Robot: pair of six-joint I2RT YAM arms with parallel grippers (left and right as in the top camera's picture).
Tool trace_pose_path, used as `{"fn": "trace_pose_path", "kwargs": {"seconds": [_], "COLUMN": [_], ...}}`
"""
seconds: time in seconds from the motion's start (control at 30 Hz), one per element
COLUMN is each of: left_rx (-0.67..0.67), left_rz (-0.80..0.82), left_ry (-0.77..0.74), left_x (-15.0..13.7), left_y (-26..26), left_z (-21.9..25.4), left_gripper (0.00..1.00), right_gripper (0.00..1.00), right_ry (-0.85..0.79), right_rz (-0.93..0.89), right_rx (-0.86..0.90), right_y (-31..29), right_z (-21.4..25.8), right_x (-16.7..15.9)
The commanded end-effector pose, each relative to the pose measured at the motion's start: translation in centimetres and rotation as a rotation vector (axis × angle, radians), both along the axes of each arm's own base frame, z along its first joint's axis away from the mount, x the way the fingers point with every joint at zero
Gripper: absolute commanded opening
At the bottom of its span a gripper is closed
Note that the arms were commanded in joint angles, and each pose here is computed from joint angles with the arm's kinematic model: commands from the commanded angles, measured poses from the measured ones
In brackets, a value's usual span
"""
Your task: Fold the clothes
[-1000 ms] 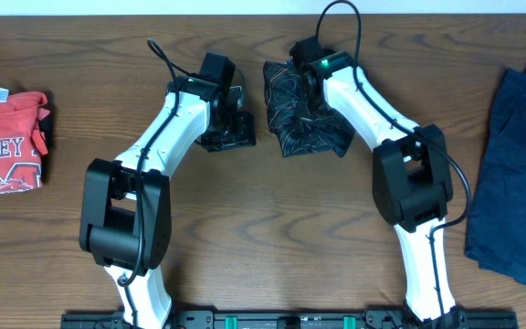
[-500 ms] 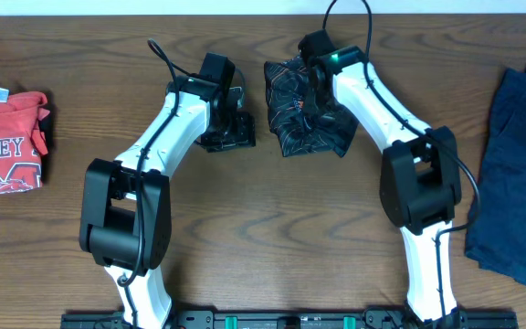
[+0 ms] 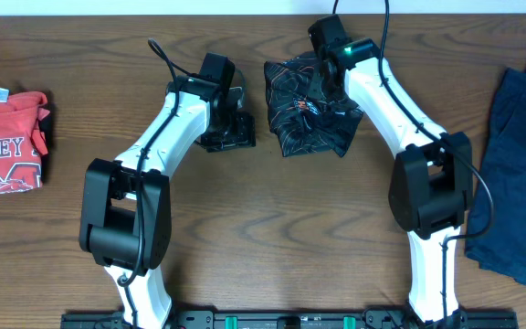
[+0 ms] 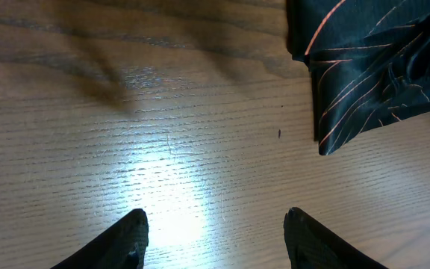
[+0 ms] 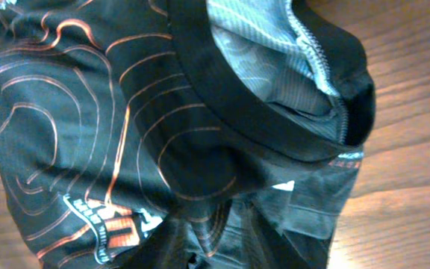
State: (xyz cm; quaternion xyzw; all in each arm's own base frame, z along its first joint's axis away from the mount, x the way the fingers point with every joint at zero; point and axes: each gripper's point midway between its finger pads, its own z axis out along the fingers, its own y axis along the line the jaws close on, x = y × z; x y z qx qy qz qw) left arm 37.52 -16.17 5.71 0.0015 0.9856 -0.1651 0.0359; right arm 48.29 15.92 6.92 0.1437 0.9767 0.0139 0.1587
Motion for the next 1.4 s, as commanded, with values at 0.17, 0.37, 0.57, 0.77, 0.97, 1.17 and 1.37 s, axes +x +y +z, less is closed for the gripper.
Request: {"fn": "trace_pose_path", "kwargs": {"seconds": [0.17, 0.37, 0.57, 0.77, 0.97, 1.17, 1.37], "left_rx": [0.005, 0.006, 0.007, 0.006, 0.003, 0.002, 0.002], "left_rz": [-0.006, -0.006, -0.006, -0.006, -0.006, -0.01, -0.013], "left_ry": [0.003, 0.007, 0.01, 0.006, -0.005, -0.009, -0.011], "left_x": [-0.1, -0.2, -0.3, -0.2, 0.1, 0.2, 0.2], "left_y": [0.2, 0.2, 0.2, 0.2, 0.1, 0.1, 0.1], "left_z": [0.2, 0.2, 0.2, 0.2, 0.3, 0.3, 0.3], "left_gripper": [0.61, 0.61, 0.61, 0.61, 0.61, 0.61, 0.61], "right_gripper": [0.45, 0.19, 0.01, 0.01, 0.01, 0.01, 0.01], "right_ry": [0.053, 0.047, 0.076, 0.156, 0.103, 0.115, 0.193], "right_rz": [0.003, 0.0, 0.003, 0.004, 0.025, 0.0, -0.014], "right_rx": [0.009, 0.011, -0.003, -0.065, -0.107, -0.087, -0.1], "right_y": [0.4, 0.3, 0.0, -1.4, -2.4, -2.7, -2.9], "right_z": [-4.0, -4.1, -4.1, -3.2, 0.3, 2.5, 0.8], "right_x": [0.3, 0.6, -0.2, -2.6, -2.8, -4.1, -5.7]}}
